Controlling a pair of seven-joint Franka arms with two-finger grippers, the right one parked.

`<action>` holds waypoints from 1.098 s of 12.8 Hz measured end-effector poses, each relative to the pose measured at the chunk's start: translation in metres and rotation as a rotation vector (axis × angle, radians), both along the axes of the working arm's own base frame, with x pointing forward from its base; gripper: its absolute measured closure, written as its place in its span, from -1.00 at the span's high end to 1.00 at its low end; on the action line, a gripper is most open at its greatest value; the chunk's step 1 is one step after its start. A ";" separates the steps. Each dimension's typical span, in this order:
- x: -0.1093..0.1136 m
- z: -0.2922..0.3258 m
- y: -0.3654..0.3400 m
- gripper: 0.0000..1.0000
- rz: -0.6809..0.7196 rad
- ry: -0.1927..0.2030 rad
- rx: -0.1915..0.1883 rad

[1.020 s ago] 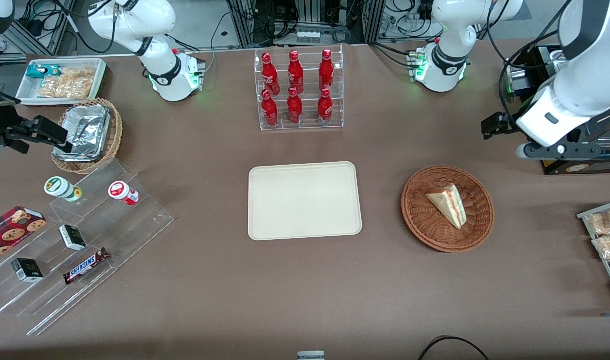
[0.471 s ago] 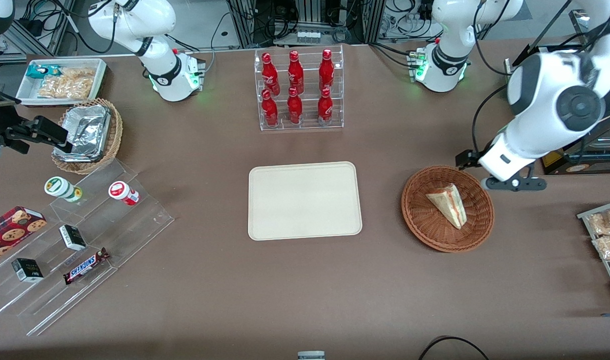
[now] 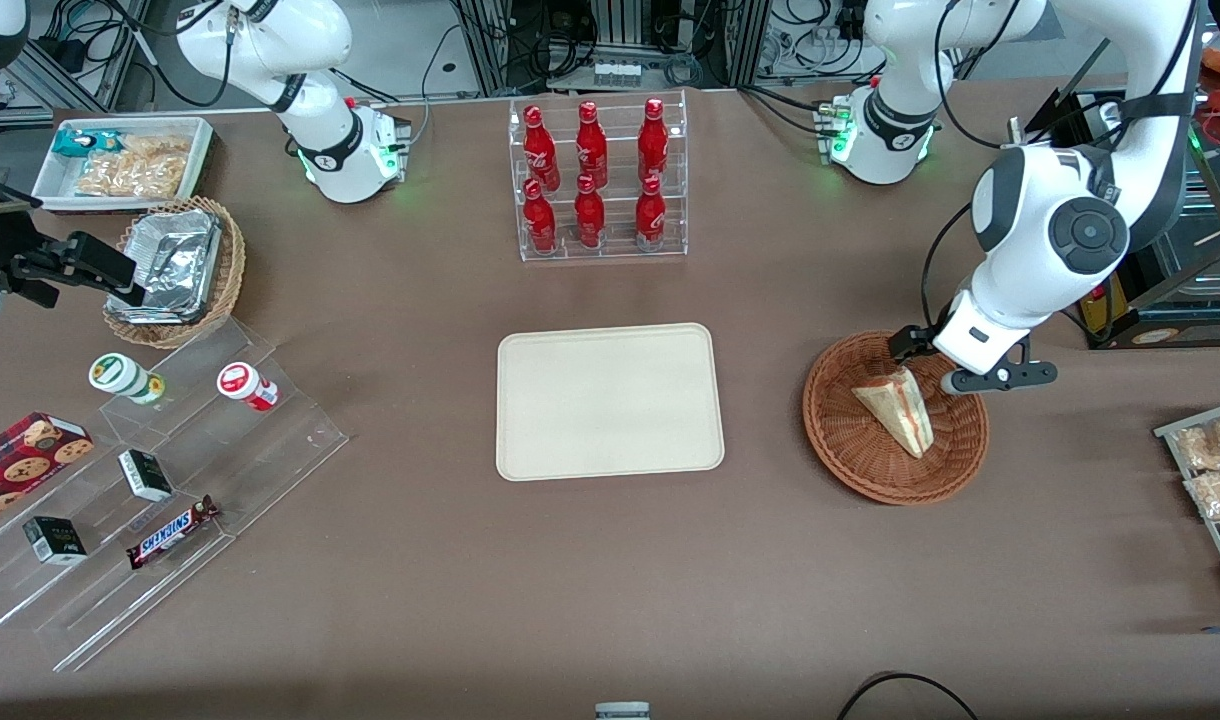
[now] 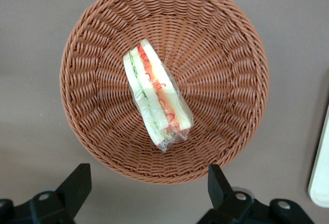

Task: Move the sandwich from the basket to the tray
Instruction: 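Lower the open left gripper over the wrapped sandwich in the wicker basket, then close the left gripper on the sandwich and lift it from the basket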

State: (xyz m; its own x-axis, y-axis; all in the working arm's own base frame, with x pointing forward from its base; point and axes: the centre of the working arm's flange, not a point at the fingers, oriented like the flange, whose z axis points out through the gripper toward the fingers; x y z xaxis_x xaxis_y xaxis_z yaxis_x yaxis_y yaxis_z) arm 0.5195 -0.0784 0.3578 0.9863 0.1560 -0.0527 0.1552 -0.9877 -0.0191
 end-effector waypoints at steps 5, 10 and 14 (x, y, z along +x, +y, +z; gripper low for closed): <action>0.005 -0.035 -0.001 1.00 0.282 -0.032 -0.006; 0.012 -0.065 -0.007 1.00 0.537 -0.047 -0.020; 0.011 -0.091 -0.009 1.00 0.576 -0.016 -0.016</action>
State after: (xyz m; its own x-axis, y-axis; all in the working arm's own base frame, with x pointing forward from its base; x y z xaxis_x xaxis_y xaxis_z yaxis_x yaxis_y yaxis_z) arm 0.5305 -0.0875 0.2670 0.7430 0.6677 -0.0448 0.6685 -0.7437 0.0017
